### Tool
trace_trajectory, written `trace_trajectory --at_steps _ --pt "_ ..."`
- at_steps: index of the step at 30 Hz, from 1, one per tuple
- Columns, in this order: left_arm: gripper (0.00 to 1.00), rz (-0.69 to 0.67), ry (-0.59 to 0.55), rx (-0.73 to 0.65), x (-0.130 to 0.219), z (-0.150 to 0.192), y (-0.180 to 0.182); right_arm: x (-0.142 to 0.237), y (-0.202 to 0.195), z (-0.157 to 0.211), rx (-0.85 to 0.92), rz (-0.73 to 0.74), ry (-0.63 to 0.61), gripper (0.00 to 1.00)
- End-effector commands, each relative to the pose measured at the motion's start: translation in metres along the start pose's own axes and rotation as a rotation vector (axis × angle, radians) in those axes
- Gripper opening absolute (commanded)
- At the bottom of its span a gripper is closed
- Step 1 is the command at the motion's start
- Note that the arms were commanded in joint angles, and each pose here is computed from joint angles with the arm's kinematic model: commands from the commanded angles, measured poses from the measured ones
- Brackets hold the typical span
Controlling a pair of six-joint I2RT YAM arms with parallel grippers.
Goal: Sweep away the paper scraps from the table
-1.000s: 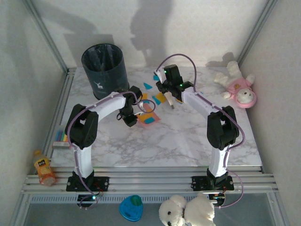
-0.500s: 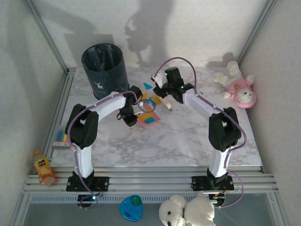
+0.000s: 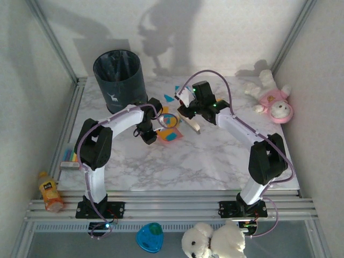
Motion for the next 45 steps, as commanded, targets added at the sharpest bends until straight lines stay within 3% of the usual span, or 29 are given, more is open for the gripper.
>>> trace_trajectory --at_steps 1,7,13,20,32,45 --pt "0.15 -0.003 0.043 0.029 0.002 0.009 0.003 0.02 -0.013 -0.019 -0.024 0.12 -0.084 0.0" --pt "0.15 -0.004 0.038 0.027 0.003 0.009 0.003 0.013 -0.025 -0.03 -0.072 0.19 -0.119 0.0" --pt "0.14 -0.001 0.039 0.023 0.003 0.01 0.002 -0.006 -0.025 -0.037 -0.115 0.151 -0.166 0.0" --pt "0.15 0.0 0.035 0.02 0.003 0.009 0.002 -0.029 -0.027 -0.03 -0.108 0.153 -0.14 0.0" --pt "0.15 0.004 0.039 0.022 0.002 0.008 0.002 -0.034 0.02 -0.009 -0.03 -0.132 -0.071 0.0" --pt "0.15 -0.003 0.025 0.02 0.006 0.006 0.003 -0.006 0.04 -0.007 -0.038 -0.193 -0.053 0.0"
Point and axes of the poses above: each hand's point on the last joint's axis, 136 mm out from that joint toward the fingers, its own x axis back along the fingers, its own y axis along the line the jaws close on, z = x × y, the point moved 5 cm from there along x, back along the fingers, and after that the axes turned 4 degrees about -x, right-handed, at the moved point
